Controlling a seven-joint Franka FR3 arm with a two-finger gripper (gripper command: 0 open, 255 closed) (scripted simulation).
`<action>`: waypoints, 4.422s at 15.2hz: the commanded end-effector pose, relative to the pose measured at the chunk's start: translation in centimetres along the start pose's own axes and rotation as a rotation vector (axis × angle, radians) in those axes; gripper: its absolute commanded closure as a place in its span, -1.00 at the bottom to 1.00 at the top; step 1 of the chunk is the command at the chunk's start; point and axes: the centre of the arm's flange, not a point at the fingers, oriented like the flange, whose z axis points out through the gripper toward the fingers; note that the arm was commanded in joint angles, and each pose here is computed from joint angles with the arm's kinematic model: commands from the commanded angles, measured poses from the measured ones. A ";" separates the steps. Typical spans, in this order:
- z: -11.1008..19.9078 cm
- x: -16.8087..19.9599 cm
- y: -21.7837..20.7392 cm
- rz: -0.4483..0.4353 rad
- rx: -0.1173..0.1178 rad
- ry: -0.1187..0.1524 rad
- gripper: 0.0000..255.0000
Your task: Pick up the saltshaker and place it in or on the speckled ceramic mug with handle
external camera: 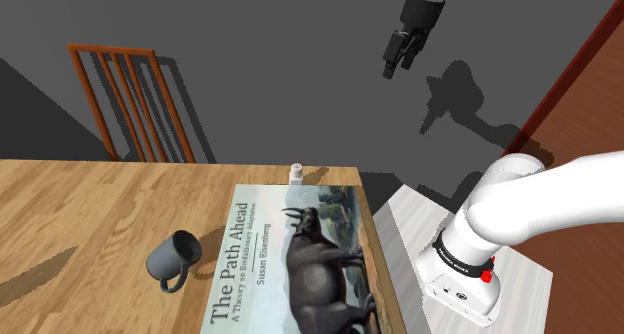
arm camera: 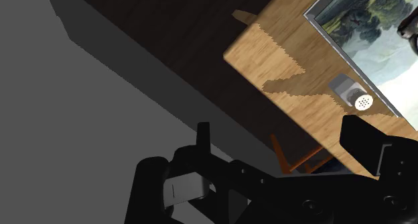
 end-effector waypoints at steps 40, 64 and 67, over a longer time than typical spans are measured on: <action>27.1 8.8 -24.1 -0.014 -0.074 -0.107 -1.00; 20.8 9.5 -24.0 -0.014 -0.074 -0.107 1.00; 19.3 9.7 -23.9 -0.014 -0.074 -0.107 1.00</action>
